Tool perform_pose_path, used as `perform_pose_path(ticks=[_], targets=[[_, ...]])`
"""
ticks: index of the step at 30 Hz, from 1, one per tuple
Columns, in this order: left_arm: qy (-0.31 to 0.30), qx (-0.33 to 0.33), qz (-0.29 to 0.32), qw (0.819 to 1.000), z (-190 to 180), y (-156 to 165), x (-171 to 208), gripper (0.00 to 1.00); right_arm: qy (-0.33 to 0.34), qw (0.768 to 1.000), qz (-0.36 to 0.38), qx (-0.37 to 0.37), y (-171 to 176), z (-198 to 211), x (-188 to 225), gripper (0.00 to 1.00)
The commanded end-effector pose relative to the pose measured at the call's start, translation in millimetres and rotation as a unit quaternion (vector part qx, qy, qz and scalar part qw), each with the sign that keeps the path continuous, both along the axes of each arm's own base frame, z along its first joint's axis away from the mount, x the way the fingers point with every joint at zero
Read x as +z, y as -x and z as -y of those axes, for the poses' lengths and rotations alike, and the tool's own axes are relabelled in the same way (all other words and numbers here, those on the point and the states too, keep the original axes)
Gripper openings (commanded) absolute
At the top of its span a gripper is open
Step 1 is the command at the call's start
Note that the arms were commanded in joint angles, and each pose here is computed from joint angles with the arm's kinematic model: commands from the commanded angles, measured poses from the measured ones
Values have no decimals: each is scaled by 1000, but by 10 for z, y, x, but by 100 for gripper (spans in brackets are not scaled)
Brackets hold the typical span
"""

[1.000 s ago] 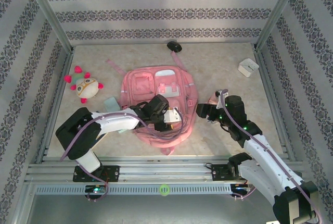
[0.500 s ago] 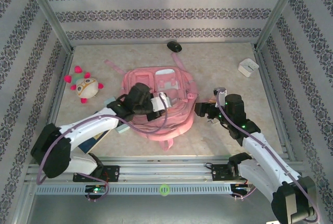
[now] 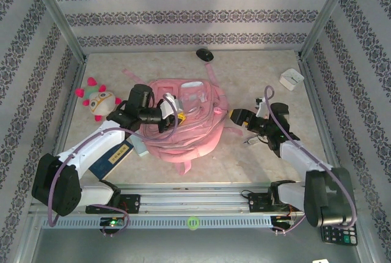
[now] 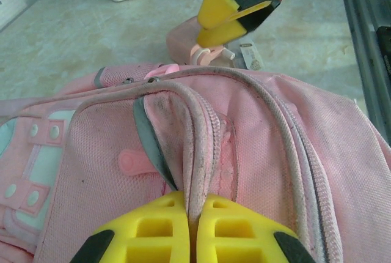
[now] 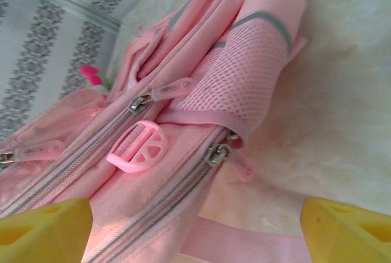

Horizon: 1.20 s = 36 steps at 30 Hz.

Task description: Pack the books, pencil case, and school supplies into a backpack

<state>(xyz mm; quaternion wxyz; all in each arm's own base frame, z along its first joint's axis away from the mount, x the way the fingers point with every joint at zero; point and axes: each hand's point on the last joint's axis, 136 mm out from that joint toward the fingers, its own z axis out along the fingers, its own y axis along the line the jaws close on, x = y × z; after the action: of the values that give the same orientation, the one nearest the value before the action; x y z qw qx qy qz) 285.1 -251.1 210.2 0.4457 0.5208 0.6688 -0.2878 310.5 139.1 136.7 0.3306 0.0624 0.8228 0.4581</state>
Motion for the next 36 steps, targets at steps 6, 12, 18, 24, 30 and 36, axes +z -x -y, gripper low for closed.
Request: perform_pose_path(ticks=[6, 12, 18, 24, 30, 36], targets=[[66, -55, 48, 995, 95, 58, 536, 0, -66, 997, 15, 36, -217, -173, 239, 98], [64, -65, 43, 995, 84, 68, 532, 0, -72, 995, 18, 69, -463, -313, 134, 98], [63, -50, 45, 996, 49, -15, 516, 0, -115, 986, -13, 118, -367, -446, 58, 89], [59, -34, 40, 997, -17, -148, 484, 0, -113, 985, -21, 126, -65, -430, 31, 74], [60, -31, 39, 997, -27, -209, 487, 0, -110, 986, -27, 127, 45, -418, 22, 60], [62, -27, 42, 997, -33, -225, 503, 0, -104, 986, -31, 123, 89, -403, 7, 47]])
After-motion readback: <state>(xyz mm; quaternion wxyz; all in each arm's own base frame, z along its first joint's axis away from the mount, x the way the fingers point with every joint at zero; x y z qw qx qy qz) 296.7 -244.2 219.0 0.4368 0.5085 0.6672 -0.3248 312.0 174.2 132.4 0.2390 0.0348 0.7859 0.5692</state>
